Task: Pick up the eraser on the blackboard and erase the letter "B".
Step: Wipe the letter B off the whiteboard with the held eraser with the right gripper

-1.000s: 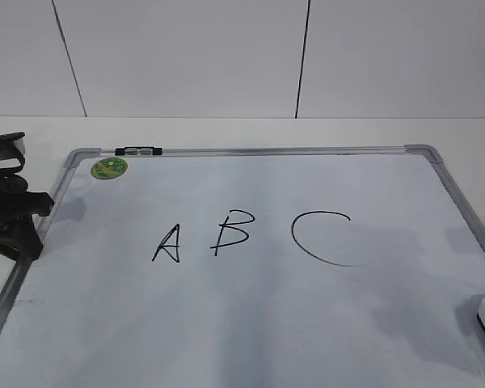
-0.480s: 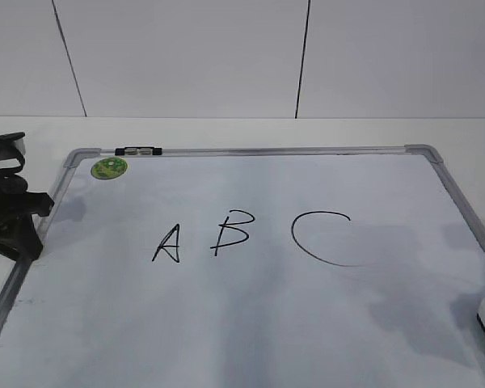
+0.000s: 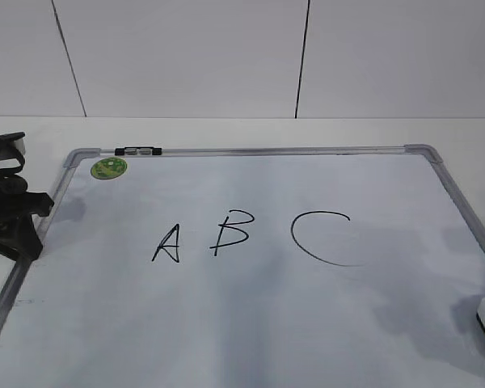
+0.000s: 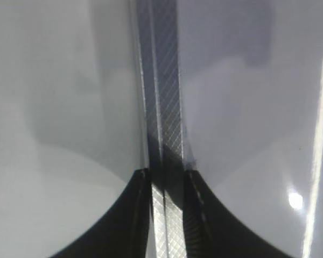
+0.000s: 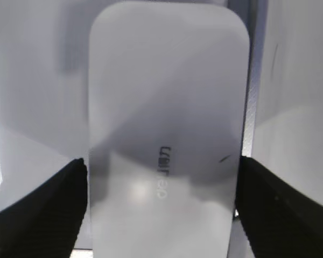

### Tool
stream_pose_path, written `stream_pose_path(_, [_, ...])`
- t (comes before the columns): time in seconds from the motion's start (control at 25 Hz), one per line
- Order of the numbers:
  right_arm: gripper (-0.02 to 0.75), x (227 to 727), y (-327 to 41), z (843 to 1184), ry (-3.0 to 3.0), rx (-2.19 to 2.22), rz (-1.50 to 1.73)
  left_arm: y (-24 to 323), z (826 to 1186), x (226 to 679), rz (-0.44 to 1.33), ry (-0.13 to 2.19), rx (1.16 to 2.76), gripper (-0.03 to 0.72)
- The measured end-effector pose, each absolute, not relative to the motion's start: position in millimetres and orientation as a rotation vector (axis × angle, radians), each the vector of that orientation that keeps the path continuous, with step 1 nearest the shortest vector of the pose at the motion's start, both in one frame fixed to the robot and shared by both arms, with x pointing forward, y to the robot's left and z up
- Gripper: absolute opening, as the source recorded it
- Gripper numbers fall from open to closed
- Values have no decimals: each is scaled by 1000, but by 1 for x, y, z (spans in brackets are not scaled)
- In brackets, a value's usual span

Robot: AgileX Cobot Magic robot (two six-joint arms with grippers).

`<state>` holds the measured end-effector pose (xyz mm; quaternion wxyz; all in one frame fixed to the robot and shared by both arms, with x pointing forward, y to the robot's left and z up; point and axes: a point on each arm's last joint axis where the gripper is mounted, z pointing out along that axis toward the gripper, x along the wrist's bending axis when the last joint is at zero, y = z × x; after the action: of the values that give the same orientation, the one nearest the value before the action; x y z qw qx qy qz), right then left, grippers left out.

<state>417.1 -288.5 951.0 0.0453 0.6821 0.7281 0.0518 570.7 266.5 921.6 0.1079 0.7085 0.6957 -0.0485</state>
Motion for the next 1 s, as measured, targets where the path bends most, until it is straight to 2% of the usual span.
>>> stream_pose_path(0.36, [661,419,-288,946,2235,2094,136,267,922,571,-143,2047,2085,118])
stream_pose_path(0.56, [568,419,-288,946,2235,2094,136,267,922,571,-142,2047,2087,118])
stream_pose_path(1.0, [561,419,-288,949,2248,2111,111,267,922,571,-142,2047,2087,118])
